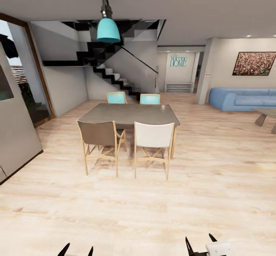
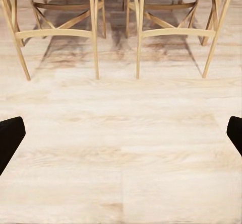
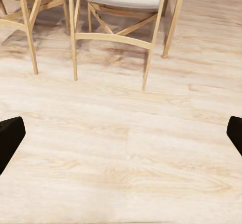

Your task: Put the three can of soda from the living room inside the tash can in the kitchen.

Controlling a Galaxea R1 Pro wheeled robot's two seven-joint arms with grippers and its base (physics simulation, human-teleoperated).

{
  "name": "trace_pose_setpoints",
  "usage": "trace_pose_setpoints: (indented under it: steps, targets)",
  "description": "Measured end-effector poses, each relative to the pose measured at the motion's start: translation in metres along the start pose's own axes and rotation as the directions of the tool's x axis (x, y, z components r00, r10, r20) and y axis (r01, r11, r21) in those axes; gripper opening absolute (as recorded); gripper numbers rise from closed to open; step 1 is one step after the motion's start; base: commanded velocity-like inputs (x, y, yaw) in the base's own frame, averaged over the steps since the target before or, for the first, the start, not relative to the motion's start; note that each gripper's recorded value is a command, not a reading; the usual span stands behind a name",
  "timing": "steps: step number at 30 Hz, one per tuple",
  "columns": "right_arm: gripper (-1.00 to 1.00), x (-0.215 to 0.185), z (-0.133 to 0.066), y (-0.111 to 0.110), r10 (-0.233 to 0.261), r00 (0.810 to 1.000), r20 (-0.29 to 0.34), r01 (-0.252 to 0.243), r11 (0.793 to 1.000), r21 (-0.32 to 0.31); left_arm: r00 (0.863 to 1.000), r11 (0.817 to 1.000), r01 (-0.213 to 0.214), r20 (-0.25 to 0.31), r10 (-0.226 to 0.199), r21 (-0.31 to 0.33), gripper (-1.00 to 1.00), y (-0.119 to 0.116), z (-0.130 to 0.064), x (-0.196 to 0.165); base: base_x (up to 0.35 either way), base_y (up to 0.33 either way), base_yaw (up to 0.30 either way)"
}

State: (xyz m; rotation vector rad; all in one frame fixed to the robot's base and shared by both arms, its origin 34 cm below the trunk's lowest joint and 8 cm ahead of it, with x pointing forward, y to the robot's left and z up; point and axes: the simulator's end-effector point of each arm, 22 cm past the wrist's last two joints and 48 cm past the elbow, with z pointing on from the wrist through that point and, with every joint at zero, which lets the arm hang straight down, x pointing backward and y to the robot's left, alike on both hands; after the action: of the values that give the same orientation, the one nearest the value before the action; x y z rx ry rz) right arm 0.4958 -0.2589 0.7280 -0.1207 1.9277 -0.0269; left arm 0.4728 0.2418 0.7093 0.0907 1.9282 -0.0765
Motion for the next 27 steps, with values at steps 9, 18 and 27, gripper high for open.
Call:
trace_pose_setpoints:
  steps: [9, 18, 27]
  targets:
    - [1.00, 0.0002, 0.0000, 0.0001, 0.000, 1.000, 0.000, 0.000, 1.000, 0.000, 1.000, 1.000, 0.000, 0.005, 0.000, 0.001, 1.00, -0.0004, 0.0002, -0.0017, -0.306, 0.000, 0.249]
    - [1.00, 0.0002, 0.0000, 0.0001, -0.001, 1.000, 0.000, 0.001, 1.000, 0.000, 1.000, 1.000, -0.001, 0.009, 0.001, 0.001, 1.00, -0.0005, 0.0003, -0.0031, -0.306, 0.000, 0.249]
    - [1.00, 0.0016, -0.0001, 0.0007, 0.000, 1.000, -0.003, 0.000, 1.000, -0.001, 1.000, 1.000, -0.001, 0.007, 0.001, 0.000, 1.00, -0.0001, 0.0002, -0.0023, -0.207, 0.000, 0.249]
